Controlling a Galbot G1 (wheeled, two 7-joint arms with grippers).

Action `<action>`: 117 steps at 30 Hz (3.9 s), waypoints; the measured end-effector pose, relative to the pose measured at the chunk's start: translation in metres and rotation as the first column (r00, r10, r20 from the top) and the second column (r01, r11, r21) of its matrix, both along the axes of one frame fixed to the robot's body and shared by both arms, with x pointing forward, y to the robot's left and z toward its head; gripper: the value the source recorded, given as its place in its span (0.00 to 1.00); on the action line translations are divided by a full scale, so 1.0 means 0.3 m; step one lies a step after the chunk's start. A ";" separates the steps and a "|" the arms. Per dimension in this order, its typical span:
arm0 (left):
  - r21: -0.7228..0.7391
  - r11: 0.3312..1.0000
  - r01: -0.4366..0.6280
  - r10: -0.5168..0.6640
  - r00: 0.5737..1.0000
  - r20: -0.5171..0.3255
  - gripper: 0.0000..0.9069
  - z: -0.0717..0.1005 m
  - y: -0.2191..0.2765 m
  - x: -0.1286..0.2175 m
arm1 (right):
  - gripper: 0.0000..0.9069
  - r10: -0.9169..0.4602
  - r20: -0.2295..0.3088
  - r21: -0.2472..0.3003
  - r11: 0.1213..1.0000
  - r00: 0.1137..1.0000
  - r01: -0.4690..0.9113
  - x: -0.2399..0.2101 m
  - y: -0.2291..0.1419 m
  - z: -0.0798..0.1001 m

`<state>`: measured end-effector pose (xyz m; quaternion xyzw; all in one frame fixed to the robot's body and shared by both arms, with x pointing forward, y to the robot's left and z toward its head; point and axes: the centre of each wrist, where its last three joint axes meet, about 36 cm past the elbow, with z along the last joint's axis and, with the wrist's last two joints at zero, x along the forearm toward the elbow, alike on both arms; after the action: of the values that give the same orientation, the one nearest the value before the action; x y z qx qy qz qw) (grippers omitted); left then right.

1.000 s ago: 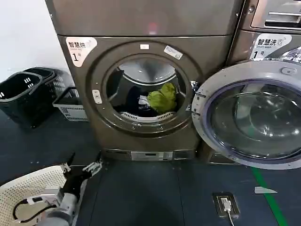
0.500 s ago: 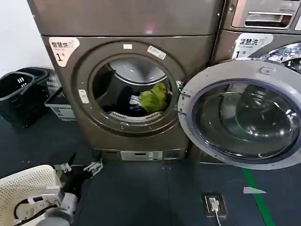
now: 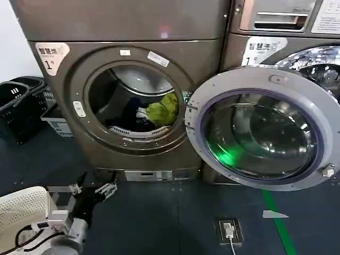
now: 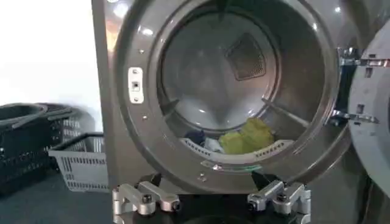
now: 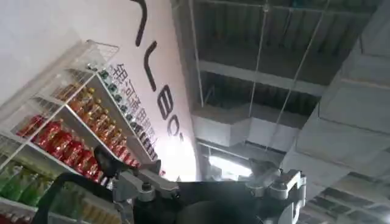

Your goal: Grasp the clothes from the dryer.

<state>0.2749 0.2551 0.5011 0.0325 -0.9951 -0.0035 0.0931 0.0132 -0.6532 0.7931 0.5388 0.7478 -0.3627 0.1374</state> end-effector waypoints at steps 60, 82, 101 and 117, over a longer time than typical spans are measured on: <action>-0.009 1.000 0.021 -0.021 1.000 -0.002 1.00 -0.001 -0.014 -0.003 | 1.00 0.076 0.028 -0.006 0.997 0.997 -0.076 -0.003 0.010 -0.021; -0.013 0.992 0.122 -0.120 0.989 0.086 1.00 0.007 -0.033 0.145 | 1.00 0.023 -0.029 -0.040 0.999 0.999 -0.024 -0.045 0.067 0.009; -0.009 0.995 0.097 -0.095 0.986 0.139 1.00 -0.093 -0.064 0.691 | 1.00 0.031 -0.051 -0.062 0.997 0.998 -0.034 -0.059 0.108 0.039; 0.052 0.996 0.076 -0.082 0.990 0.118 1.00 -0.102 -0.101 1.146 | 1.00 0.063 -0.047 -0.060 0.996 0.997 -0.066 -0.025 0.108 0.030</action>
<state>0.6185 0.2249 0.4704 -0.0044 -0.9991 -0.0288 0.0319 0.0057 -0.6209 0.8021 0.5016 0.7563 -0.3928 0.1485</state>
